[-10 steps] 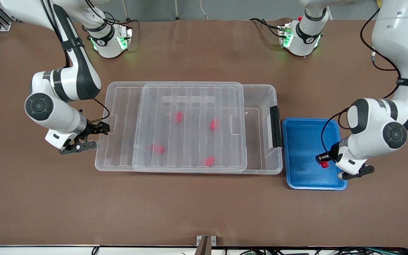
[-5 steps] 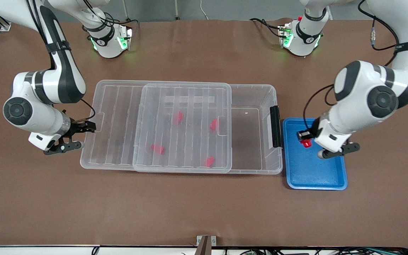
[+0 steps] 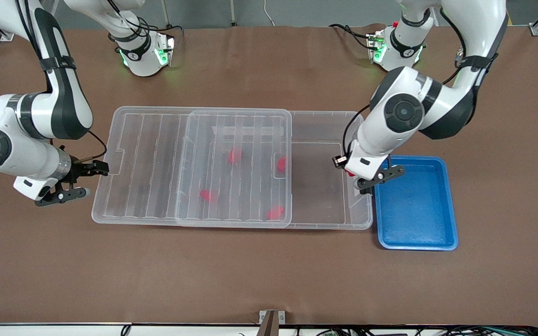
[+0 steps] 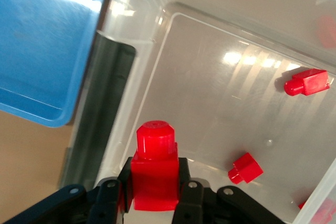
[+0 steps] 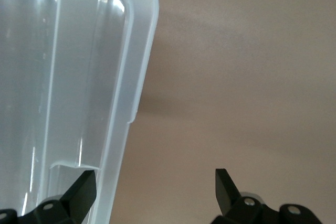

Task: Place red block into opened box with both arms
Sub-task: 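Lower the block into the opened box while the right gripper draws back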

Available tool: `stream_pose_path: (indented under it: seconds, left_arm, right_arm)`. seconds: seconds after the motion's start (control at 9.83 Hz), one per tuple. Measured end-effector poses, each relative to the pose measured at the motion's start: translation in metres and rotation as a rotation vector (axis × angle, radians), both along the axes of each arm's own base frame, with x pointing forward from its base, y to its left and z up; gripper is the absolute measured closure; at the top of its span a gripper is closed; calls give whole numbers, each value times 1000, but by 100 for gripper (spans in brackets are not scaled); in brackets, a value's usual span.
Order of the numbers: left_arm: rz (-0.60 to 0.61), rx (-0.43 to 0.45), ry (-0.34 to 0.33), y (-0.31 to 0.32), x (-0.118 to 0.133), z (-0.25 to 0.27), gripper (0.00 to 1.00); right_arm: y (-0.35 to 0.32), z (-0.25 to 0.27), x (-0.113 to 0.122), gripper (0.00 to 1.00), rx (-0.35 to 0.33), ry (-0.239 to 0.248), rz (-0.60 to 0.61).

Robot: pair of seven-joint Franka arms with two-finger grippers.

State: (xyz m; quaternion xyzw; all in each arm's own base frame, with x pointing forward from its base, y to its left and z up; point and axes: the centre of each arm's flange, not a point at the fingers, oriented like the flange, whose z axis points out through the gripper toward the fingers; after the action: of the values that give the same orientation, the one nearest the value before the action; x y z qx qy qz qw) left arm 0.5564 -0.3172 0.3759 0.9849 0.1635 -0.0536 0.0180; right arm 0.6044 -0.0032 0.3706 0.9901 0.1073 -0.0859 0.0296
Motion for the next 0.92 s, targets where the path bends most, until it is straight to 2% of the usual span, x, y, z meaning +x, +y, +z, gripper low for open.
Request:
stream_pose_path:
  seconds: [0.2,0.41,0.61,0.71,0.92]
  left_arm:
    - [-11,-2,15,-18,-5,-33,65]
    - [-69,42,22,-27,-12,-68,65]
    - [-165,100,26,-45,-26,-107,65]
    - [-191,103,27,-52,-30,-123,65]
    - [-266,82,20,-58,-31,-146,65]
  right_arm:
    - [10,45,10,0,-12,-4,-124]
    - [20,104,9,0,6,-70,-252]
    - [17,173,-14,0,7,-119,-380]
    - [15,205,-29,0,12,-148,-426]
    - [4,243,-59,0,12,-143,-466]
